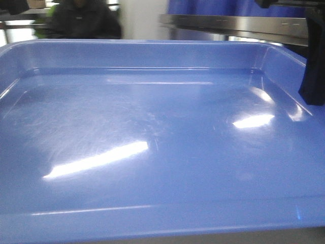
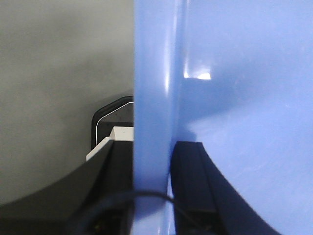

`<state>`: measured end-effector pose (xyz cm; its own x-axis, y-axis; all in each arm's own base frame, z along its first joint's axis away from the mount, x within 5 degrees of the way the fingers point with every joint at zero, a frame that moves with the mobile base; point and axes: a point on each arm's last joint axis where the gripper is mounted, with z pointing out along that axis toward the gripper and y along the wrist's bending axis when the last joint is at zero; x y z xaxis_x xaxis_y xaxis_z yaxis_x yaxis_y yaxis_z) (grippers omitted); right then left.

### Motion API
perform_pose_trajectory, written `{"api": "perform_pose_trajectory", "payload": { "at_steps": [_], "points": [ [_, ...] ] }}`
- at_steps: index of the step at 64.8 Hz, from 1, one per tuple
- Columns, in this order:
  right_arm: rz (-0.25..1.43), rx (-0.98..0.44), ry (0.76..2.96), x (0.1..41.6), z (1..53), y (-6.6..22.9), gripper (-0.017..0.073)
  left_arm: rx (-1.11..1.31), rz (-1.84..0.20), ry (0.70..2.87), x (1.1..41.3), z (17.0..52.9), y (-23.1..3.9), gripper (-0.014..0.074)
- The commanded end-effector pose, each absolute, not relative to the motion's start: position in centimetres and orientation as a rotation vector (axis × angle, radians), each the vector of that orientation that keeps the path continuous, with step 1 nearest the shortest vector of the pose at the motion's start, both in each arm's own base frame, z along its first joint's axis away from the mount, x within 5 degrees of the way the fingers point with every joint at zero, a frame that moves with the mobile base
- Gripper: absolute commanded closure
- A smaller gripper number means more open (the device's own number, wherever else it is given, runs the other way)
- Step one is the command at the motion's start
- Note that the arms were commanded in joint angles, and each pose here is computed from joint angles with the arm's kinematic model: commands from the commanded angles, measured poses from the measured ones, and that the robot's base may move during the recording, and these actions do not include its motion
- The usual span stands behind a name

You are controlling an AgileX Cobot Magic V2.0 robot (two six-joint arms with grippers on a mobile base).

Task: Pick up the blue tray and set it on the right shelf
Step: 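Hold the tray raised in both grippers while driving to the shelf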

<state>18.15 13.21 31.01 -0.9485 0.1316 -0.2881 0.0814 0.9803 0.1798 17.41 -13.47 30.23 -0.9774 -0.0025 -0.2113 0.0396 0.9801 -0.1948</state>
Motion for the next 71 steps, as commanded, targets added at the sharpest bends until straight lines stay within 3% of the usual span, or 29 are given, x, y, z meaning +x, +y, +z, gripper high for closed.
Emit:
{"api": "perform_pose_trajectory", "payload": {
  "at_steps": [1, 71],
  "points": [
    [0.346, 0.163, 2.735, 18.22, 32.59, 13.41, 0.0316, 0.012, -0.432, 2.854, 17.11, 31.70, -14.12, 0.0487],
    [0.346, 0.163, 2.735, 18.22, 32.59, 13.41, 0.0316, 0.012, -0.431, 2.856, 17.09, 31.69, -14.11, 0.0487]
  ]
}}
